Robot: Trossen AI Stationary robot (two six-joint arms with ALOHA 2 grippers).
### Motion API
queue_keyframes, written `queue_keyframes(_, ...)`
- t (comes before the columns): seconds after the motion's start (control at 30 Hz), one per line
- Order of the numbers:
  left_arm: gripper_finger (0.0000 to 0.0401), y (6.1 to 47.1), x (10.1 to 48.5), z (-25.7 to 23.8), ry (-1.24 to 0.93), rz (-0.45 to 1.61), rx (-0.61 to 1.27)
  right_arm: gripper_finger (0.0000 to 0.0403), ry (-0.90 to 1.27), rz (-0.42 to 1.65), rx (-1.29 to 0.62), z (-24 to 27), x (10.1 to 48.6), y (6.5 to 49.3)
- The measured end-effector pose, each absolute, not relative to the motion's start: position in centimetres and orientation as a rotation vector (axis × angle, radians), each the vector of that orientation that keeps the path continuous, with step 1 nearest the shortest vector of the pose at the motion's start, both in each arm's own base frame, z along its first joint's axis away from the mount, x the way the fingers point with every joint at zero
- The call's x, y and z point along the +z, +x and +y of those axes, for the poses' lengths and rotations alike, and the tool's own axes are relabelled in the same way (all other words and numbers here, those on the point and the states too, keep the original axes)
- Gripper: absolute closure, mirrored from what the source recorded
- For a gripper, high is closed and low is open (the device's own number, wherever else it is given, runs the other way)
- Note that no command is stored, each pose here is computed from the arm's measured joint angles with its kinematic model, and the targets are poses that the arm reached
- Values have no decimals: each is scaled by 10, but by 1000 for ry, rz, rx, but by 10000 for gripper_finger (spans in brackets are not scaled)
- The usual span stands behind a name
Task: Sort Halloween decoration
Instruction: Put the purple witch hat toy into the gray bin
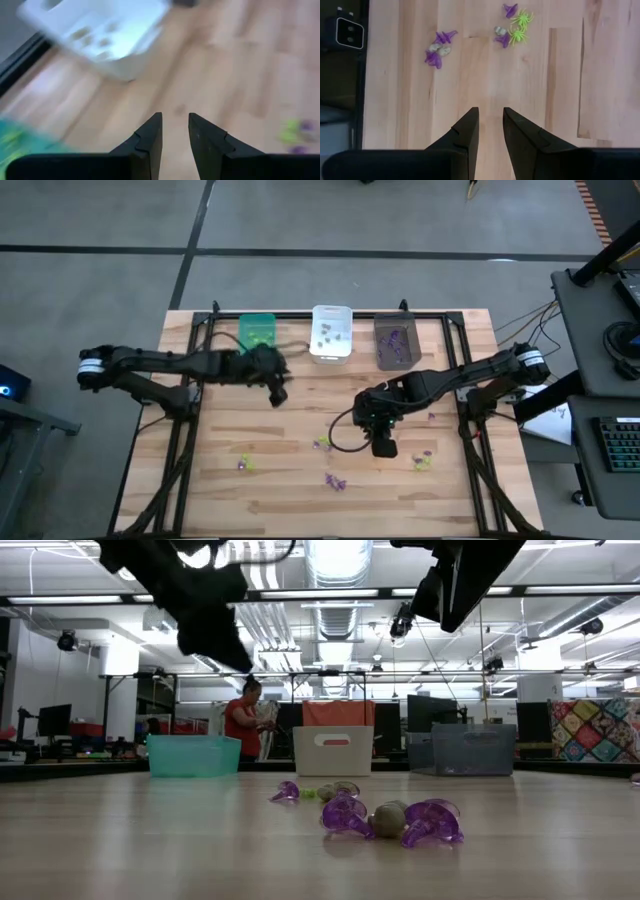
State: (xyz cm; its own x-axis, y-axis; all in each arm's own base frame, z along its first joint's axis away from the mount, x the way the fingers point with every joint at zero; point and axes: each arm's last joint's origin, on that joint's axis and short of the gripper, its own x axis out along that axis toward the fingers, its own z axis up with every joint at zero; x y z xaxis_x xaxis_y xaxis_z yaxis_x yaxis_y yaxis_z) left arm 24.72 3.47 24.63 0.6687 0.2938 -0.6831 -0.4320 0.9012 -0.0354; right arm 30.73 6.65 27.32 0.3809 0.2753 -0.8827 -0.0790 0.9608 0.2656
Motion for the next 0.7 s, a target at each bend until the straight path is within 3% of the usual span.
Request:
queue_keyframes(0.33,324,261,232,-53,47,743,58,323,145,1141,252,75,273,307)
queue_keyframes(0.7,324,277,200,-109,63,719,-26,323,128,1134,265,75,273,307)
